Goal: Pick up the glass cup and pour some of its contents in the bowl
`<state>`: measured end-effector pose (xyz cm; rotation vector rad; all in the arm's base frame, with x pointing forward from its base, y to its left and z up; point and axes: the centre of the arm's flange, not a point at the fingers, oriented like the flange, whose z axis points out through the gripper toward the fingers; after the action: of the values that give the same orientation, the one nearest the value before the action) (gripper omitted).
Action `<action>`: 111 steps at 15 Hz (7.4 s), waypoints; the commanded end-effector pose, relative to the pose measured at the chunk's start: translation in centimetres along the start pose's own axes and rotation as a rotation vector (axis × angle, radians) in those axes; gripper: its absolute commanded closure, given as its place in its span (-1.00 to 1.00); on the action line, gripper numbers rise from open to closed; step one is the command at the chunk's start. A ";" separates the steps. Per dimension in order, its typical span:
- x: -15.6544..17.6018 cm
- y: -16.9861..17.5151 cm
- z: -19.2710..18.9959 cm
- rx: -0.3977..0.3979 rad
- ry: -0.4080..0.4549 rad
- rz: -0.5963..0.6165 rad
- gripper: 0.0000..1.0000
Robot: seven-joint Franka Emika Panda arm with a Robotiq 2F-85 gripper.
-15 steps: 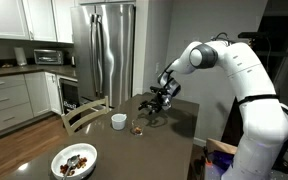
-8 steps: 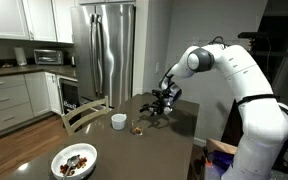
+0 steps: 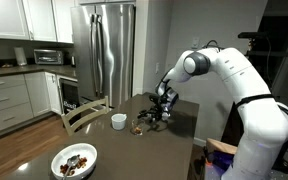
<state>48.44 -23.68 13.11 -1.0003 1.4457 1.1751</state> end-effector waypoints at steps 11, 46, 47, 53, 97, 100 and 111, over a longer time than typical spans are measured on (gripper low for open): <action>-0.5 -0.5 3.8 -0.064 0.005 -0.016 -1.00; 0.6 -0.6 7.5 -0.125 -0.033 -0.134 -0.17; 0.6 -0.6 7.4 -0.126 -0.030 -0.120 -0.17; -0.6 -0.9 7.2 -0.128 -0.018 -0.100 -0.17; -12.3 -5.1 24.8 -0.423 0.273 -0.391 -0.17; -12.5 -6.1 25.5 -0.388 0.294 -0.407 -0.17; -12.4 -6.0 26.5 -0.364 0.306 -0.438 -0.17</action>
<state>61.21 0.53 22.54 -1.7136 1.1817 1.0429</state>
